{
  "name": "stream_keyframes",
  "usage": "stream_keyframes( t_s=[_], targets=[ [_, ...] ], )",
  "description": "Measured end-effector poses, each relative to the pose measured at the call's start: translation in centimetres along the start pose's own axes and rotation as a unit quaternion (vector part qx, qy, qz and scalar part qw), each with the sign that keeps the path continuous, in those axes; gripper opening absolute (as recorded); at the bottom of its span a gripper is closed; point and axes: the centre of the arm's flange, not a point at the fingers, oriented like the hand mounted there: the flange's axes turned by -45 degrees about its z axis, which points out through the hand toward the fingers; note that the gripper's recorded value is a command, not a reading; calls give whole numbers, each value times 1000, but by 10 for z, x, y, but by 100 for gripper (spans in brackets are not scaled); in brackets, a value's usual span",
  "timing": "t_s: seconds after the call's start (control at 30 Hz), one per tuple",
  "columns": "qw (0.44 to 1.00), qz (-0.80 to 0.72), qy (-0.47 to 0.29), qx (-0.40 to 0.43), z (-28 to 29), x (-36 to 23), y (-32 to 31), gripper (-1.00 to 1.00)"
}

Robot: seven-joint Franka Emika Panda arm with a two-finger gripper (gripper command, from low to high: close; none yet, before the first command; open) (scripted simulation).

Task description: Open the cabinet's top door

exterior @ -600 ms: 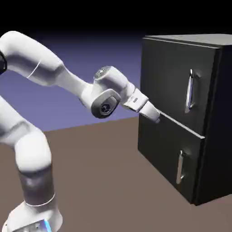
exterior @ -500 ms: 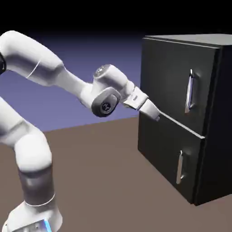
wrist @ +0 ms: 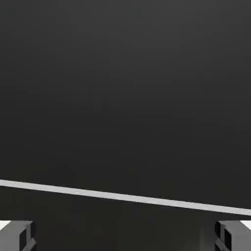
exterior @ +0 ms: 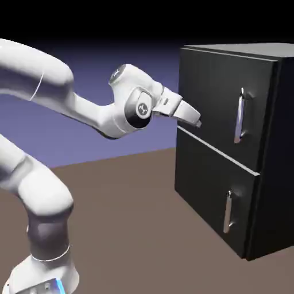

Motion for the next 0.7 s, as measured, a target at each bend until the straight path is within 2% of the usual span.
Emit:
stream_keyframes(
  t_s=[0.7],
  targets=[
    [991, 8, 129, -21, -21, 13, 35, 100]
  ],
)
